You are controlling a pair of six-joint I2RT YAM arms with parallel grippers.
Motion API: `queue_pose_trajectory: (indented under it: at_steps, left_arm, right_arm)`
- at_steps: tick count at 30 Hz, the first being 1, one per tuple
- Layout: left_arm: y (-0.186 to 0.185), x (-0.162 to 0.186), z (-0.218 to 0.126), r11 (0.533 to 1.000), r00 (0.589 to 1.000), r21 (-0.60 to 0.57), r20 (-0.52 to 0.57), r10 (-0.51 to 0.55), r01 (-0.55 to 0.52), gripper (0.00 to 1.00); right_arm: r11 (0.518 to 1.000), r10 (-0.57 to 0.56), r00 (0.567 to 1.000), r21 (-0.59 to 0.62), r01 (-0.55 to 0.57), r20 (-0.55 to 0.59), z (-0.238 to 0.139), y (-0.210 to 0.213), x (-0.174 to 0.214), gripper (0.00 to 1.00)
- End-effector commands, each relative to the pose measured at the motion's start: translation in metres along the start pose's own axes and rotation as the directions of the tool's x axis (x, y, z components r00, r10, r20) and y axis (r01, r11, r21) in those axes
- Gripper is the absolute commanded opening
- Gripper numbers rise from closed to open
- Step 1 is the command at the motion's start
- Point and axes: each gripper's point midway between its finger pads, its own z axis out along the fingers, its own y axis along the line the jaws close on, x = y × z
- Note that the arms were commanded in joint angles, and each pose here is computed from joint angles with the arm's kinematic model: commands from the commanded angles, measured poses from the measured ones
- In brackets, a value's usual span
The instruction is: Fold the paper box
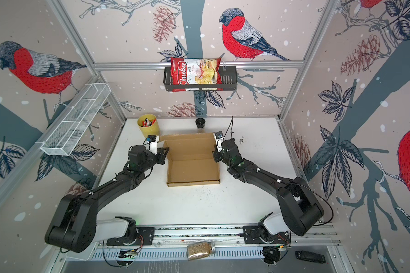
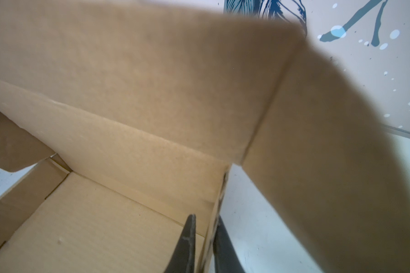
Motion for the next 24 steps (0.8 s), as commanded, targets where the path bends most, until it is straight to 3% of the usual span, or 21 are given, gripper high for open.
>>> queue_pose_trajectory:
  at_steps: [1, 24]
  left_arm:
    - [-0.010, -0.007, -0.001, 0.999, 0.999, 0.043, 0.038, 0.009, -0.010, 0.15]
    - [-0.013, 0.008, -0.004, 1.000, 0.998, 0.029, 0.067, 0.001, -0.003, 0.15]
  right_arm:
    - [1.000, 0.016, 0.999, -0.025, -0.015, 0.033, -0.002, 0.009, -0.005, 0.16]
    - [0.998, 0.054, 0.993, 0.015, -0.056, 0.109, -0.018, 0.008, 0.017, 0.16]
